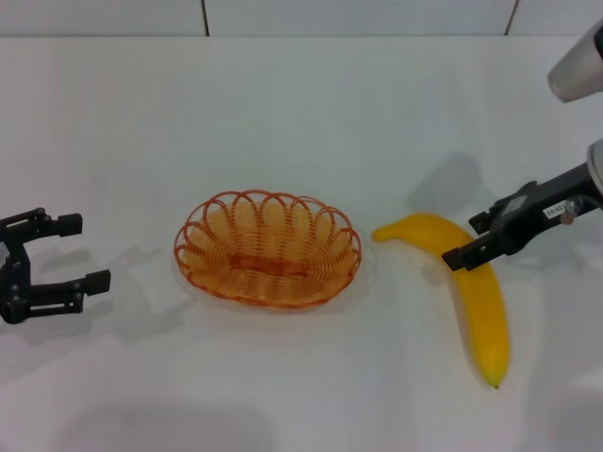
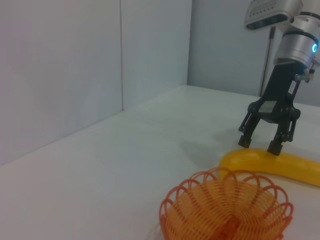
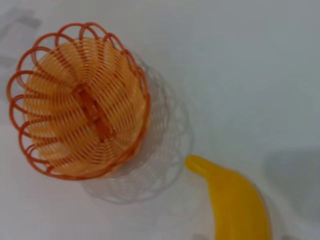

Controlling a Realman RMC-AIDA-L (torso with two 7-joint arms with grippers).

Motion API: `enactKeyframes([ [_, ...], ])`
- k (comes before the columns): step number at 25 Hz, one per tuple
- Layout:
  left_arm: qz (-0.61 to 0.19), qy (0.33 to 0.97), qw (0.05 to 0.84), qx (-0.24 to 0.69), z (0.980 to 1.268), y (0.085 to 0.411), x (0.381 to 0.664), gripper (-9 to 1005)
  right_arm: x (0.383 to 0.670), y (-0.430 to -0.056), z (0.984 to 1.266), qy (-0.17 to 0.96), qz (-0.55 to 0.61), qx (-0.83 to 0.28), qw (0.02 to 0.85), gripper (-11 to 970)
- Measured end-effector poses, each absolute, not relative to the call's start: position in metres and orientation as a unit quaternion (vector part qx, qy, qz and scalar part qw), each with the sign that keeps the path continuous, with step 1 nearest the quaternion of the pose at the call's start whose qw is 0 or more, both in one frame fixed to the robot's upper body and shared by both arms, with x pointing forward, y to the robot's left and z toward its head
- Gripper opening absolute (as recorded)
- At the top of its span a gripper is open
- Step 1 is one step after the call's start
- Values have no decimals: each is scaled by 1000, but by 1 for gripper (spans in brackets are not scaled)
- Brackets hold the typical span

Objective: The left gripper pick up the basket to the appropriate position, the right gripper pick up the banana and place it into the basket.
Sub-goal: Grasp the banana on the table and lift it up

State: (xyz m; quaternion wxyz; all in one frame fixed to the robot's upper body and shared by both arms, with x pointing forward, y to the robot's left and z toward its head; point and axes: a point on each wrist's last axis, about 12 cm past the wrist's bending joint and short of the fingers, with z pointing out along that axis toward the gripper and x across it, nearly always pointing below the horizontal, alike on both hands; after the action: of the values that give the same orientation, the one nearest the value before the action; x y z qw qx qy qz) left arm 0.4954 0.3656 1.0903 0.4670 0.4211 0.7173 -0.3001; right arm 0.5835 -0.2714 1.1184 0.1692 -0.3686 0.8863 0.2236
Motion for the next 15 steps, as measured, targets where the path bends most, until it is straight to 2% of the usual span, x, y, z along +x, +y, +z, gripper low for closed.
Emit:
enactKeyframes([
  [15,-298,718,467,420,1090,368,495,877,580,-273,1116,898,231,-344,149,861],
])
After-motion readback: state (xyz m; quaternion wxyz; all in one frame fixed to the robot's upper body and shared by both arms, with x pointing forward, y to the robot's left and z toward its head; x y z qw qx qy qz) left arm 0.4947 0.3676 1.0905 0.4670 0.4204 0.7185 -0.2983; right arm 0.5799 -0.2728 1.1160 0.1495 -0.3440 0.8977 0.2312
